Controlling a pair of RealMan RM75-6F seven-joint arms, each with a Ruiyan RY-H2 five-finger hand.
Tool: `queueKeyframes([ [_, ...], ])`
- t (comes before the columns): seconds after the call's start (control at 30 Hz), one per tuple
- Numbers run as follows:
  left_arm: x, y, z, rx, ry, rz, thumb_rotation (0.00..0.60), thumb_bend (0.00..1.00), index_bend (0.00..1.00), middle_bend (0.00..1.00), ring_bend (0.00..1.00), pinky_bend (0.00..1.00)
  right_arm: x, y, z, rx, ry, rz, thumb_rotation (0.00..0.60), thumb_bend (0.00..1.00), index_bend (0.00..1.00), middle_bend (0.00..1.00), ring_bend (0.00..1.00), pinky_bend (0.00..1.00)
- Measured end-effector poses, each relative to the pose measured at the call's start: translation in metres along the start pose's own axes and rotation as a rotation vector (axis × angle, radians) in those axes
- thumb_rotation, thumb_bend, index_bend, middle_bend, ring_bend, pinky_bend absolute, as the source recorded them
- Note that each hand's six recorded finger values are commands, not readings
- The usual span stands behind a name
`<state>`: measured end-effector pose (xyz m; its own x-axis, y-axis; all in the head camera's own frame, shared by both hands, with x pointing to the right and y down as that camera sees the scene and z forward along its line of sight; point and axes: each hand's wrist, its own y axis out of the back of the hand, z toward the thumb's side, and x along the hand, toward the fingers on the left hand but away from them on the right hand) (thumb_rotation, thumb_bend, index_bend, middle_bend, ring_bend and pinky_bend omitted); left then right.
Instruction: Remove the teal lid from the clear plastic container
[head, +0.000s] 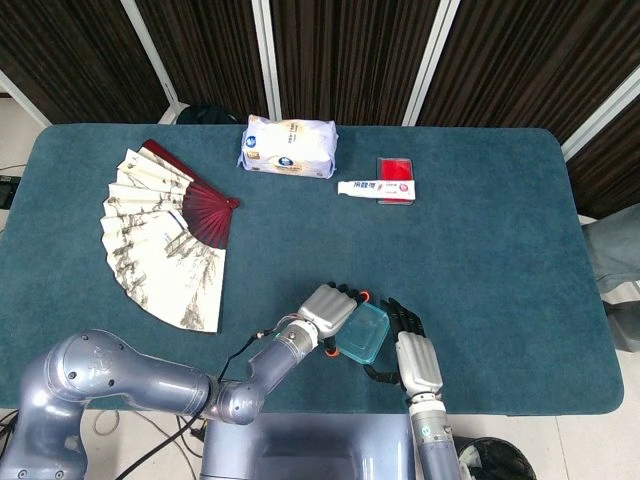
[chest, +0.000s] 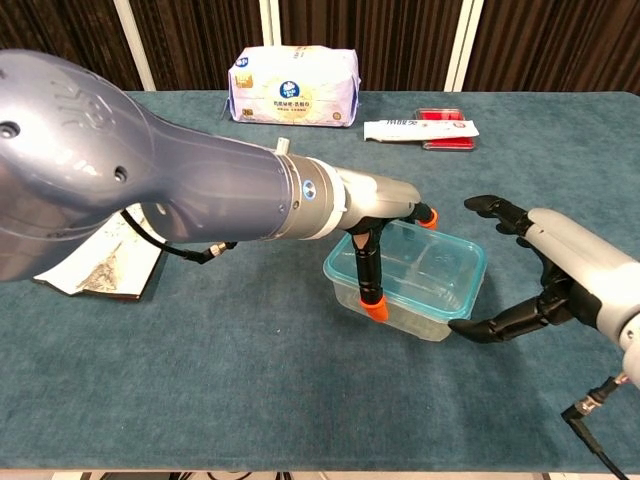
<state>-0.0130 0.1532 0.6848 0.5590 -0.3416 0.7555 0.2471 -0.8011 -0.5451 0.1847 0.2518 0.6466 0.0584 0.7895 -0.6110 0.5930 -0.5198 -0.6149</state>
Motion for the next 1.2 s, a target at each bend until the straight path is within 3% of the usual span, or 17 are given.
queueKeyframes([
  [0.33,-0.003,0.003,-0.003,0.031,-0.008,-0.03,0.6,0.09,0.16,0.3,0.3,0.47,-0.004,0.004,0.001,-0.049,0.051,-0.071,0.6,0.29,0.0,0.0,0.0,0.0],
  [0.77,-0.003,0.002,-0.004,0.057,-0.012,-0.044,0.6,0.09,0.16,0.31,0.3,0.47,-0.01,0.012,0.002,-0.062,0.062,-0.118,0.6,0.29,0.0,0.0,0.0,0.0],
  [1.2,-0.004,0.016,-0.011,-0.049,0.004,-0.04,0.6,0.09,0.16,0.31,0.3,0.46,-0.019,0.017,-0.006,0.069,0.114,-0.147,0.6,0.29,0.0,0.0,0.0,0.0],
])
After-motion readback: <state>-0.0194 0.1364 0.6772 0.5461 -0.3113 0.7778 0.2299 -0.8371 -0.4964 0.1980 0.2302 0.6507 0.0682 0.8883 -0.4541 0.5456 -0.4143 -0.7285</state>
